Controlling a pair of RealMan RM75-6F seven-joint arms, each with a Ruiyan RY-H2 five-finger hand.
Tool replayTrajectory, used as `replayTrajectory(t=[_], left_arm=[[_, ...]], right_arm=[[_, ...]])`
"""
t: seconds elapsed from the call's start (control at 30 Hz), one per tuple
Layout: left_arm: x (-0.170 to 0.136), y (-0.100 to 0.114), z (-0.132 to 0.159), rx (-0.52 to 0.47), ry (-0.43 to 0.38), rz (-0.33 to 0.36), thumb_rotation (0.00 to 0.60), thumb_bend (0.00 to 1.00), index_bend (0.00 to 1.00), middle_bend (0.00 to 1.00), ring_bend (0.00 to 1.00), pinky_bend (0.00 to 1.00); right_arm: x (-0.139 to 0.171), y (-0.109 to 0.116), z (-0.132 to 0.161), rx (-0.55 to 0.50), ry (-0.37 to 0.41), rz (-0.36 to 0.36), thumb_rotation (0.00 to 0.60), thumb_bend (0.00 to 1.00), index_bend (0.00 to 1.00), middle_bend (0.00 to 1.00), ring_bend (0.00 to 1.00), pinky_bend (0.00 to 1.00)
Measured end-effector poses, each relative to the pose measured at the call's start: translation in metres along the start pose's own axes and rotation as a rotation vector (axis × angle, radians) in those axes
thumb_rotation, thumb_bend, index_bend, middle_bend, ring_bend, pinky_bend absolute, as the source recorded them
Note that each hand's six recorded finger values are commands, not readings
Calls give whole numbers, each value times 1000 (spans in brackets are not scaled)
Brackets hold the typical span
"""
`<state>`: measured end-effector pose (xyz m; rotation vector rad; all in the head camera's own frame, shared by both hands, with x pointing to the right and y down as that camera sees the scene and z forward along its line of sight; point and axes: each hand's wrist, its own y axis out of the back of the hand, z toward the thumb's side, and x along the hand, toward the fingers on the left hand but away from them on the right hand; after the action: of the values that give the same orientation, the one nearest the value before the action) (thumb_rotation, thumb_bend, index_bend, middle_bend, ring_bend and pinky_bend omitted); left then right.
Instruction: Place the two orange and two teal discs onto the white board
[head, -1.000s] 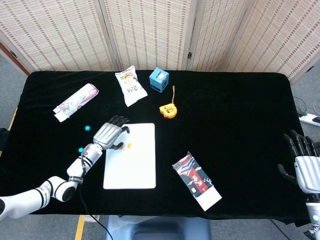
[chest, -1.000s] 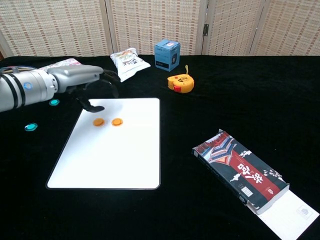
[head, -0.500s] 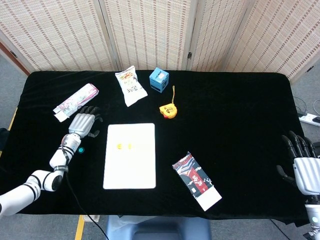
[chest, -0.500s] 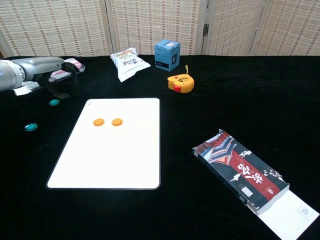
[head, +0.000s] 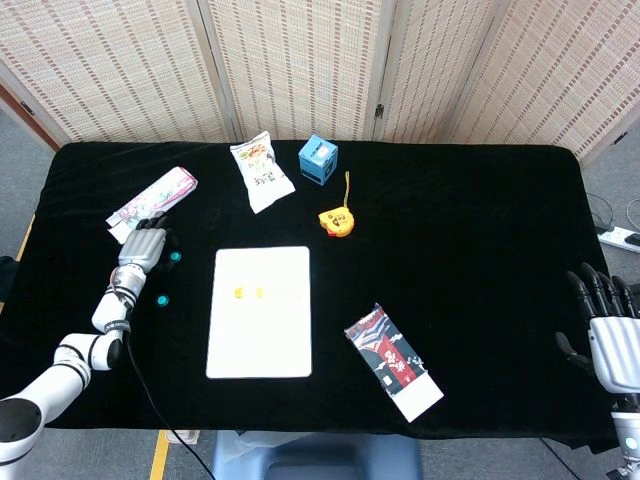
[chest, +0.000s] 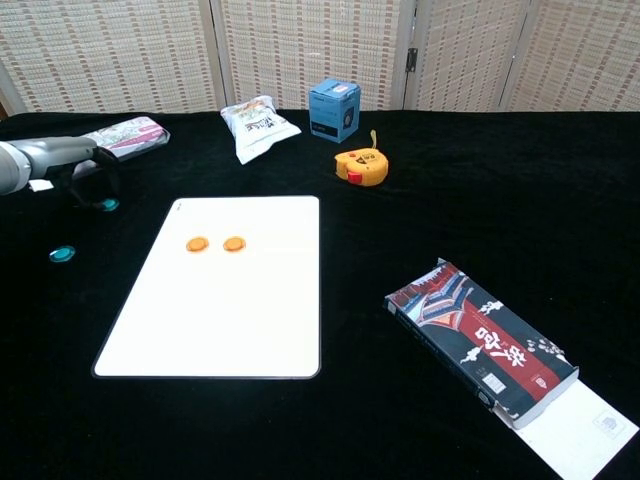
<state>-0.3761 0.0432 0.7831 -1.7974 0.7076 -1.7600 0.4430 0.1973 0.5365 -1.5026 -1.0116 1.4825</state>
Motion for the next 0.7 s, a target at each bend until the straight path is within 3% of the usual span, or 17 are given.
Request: replayTrajectory(t=[0.7], left_arm=[[-1, -12, -8, -5, -3, 27, 600, 415, 455, 111, 0, 0]], right_arm=[[-1, 0, 1, 1, -2, -1, 600, 361, 0, 1, 0, 0]])
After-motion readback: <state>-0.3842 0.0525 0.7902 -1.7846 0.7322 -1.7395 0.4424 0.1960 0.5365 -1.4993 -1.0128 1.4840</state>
